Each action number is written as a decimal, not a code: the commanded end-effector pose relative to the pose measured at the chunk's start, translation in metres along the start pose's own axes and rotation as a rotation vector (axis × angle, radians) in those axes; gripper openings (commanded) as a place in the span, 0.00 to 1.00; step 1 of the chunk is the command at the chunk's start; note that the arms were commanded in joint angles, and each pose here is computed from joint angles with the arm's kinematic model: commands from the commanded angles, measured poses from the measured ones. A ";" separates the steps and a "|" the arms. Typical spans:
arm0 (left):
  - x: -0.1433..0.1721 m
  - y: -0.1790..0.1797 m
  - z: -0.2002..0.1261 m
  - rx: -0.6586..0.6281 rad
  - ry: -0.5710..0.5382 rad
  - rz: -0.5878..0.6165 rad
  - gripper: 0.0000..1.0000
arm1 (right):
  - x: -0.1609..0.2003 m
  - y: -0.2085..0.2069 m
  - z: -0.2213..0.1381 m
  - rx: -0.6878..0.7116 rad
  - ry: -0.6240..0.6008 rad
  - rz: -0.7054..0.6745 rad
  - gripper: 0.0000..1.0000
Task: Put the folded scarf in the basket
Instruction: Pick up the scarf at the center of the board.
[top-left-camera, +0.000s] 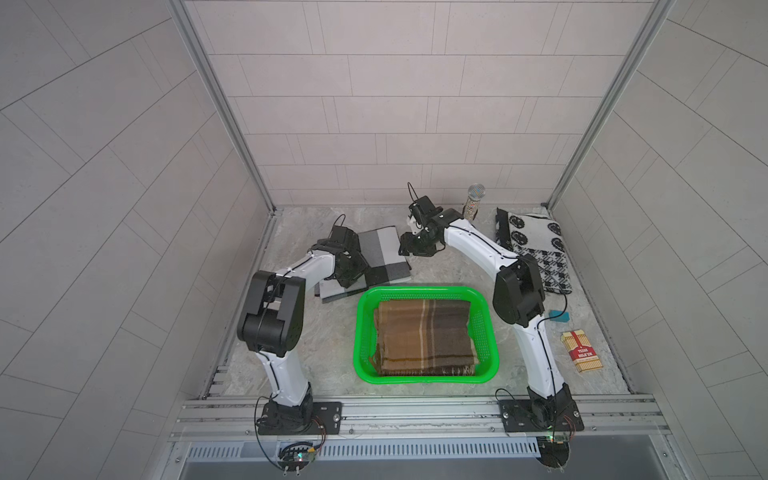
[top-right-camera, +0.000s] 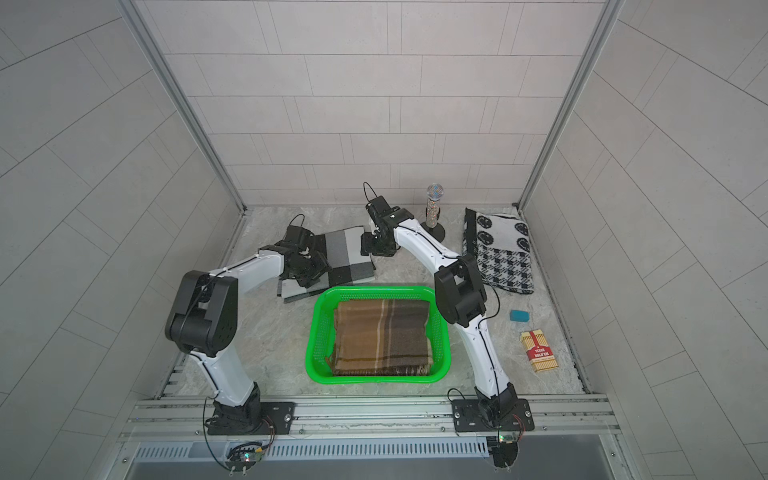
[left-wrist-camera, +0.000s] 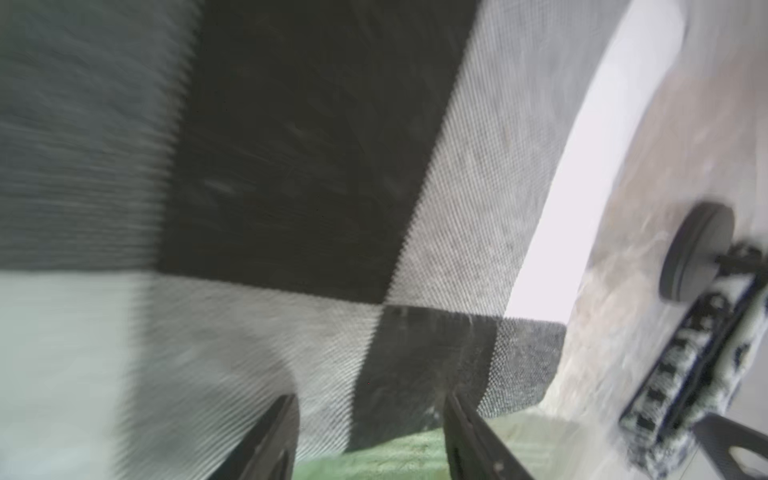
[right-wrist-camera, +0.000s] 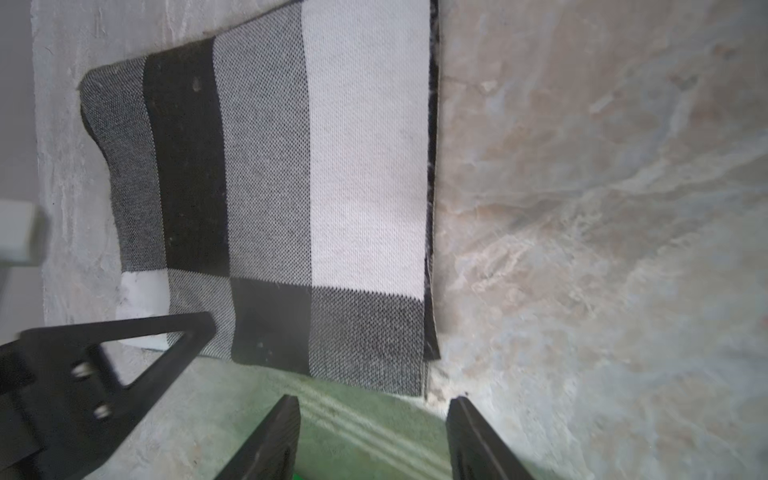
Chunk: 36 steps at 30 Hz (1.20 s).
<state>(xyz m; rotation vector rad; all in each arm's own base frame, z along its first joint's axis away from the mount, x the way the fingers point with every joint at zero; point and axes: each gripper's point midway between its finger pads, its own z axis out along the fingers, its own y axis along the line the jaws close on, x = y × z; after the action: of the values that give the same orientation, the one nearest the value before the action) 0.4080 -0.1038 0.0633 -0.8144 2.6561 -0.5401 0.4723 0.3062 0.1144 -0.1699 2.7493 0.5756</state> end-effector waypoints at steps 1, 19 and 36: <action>-0.040 0.037 -0.034 -0.159 -0.109 0.026 0.64 | -0.003 -0.007 0.006 0.026 0.025 -0.056 0.61; -0.100 0.105 0.022 -0.209 0.084 -0.074 0.78 | -0.010 -0.017 0.073 -0.045 0.098 0.031 0.66; -0.067 0.086 0.050 -0.110 0.144 -0.100 0.51 | 0.004 -0.016 0.097 -0.068 0.148 0.045 0.62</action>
<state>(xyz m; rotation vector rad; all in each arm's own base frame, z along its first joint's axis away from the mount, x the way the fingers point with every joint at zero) 0.4649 0.0011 0.0247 -0.9233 2.7151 -0.4744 0.5067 0.3313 0.0452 -0.1828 2.8282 0.7141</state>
